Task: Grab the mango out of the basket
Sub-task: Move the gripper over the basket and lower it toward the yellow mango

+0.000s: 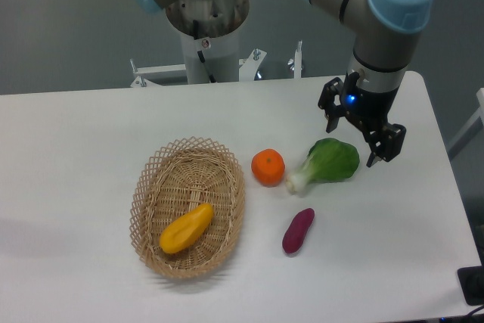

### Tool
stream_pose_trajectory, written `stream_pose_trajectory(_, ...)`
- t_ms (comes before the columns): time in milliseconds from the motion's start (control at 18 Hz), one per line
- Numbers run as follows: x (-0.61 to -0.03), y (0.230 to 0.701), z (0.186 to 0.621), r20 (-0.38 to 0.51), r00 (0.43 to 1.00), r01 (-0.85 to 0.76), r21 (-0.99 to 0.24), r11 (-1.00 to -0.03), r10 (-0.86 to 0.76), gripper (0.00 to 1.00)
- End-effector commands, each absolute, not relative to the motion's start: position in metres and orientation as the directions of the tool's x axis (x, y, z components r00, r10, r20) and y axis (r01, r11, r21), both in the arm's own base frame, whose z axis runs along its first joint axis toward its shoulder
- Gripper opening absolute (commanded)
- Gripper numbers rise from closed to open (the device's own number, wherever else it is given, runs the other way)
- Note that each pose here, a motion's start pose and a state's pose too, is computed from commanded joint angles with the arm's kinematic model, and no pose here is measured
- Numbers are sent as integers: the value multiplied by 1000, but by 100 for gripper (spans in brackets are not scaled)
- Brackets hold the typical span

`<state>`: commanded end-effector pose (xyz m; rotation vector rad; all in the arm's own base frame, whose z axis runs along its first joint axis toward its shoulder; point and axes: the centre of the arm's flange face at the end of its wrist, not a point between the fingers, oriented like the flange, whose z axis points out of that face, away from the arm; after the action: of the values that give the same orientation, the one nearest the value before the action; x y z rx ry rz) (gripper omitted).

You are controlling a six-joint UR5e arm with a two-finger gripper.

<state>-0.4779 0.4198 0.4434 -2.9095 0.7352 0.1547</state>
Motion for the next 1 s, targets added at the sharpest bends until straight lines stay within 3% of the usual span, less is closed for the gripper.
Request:
stream_pose_trajectory(556, -462, 425, 442, -119, 898, -437, -116, -892, -425, 100)
stream_pose_trajectory(1000, -407, 477, 429, -105, 947, -318, -145, -937, -305, 100)
